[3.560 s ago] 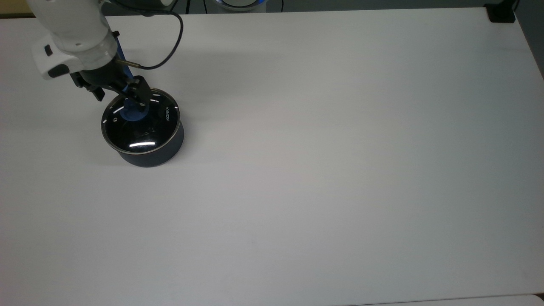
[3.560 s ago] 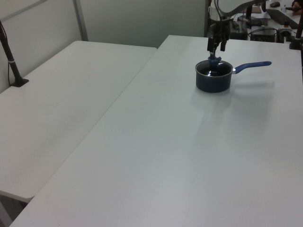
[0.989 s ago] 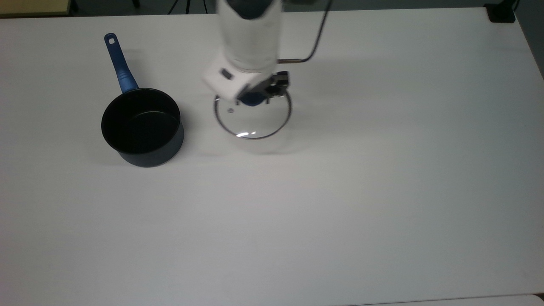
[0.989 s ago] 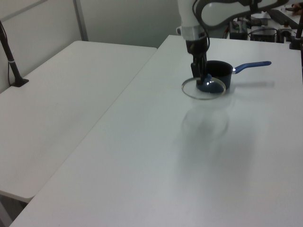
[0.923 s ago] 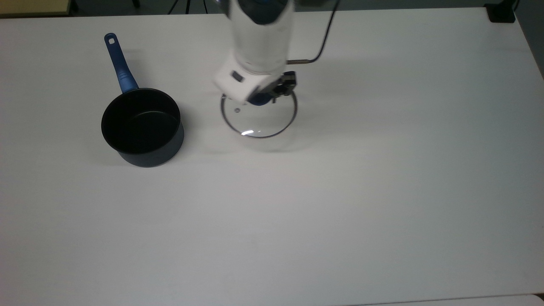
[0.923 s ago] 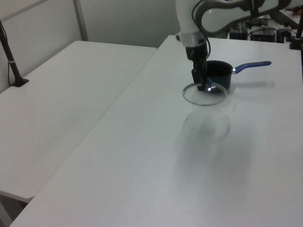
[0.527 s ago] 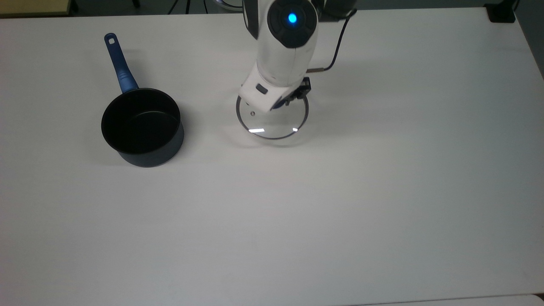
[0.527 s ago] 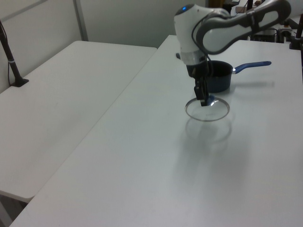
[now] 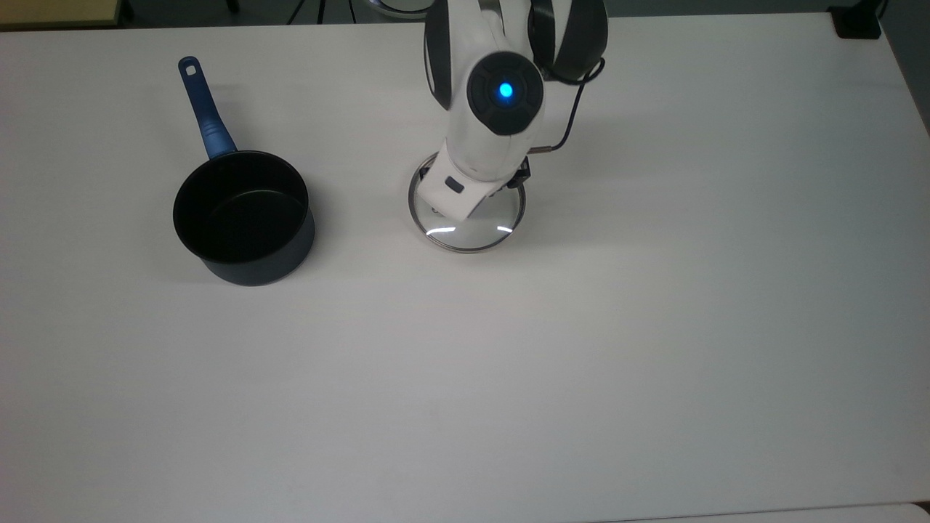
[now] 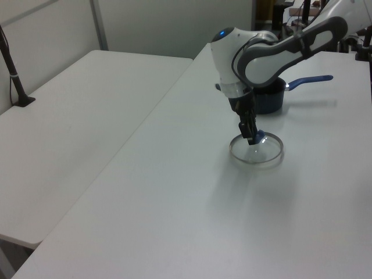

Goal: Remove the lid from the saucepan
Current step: 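Lower the glass lid onto the table beside the saucepan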

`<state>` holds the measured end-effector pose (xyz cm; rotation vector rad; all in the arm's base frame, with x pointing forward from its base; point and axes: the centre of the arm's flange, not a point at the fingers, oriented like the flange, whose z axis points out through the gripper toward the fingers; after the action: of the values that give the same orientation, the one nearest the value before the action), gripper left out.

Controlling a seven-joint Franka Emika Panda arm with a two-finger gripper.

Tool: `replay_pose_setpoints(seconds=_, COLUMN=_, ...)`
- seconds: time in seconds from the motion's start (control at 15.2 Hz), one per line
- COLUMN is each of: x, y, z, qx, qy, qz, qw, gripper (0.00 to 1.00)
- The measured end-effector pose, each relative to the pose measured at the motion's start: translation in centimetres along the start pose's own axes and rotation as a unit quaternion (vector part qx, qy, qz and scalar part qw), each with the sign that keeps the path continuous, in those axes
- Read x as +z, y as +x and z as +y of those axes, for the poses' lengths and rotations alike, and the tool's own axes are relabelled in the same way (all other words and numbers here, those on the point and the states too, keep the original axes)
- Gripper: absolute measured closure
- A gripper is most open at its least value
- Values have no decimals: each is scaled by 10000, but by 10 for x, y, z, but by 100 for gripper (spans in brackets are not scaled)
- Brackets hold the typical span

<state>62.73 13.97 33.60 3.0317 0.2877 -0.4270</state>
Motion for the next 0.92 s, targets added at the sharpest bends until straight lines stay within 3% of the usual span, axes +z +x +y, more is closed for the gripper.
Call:
replay_pose_setpoints(seconds=0.33, x=3, y=3, z=-11, qx=-82, qy=-33, qz=52, qw=9999, gripper=37)
replay_pose_setpoints(seconds=0.59, x=9, y=5, z=-9, qx=-64, qy=-40, qz=6, qw=10000, gripper=0)
replay_pose_setpoints(seconds=0.92, x=-22, y=3, z=3, qx=113, qy=-22, qz=251, qw=9996, gripper=0)
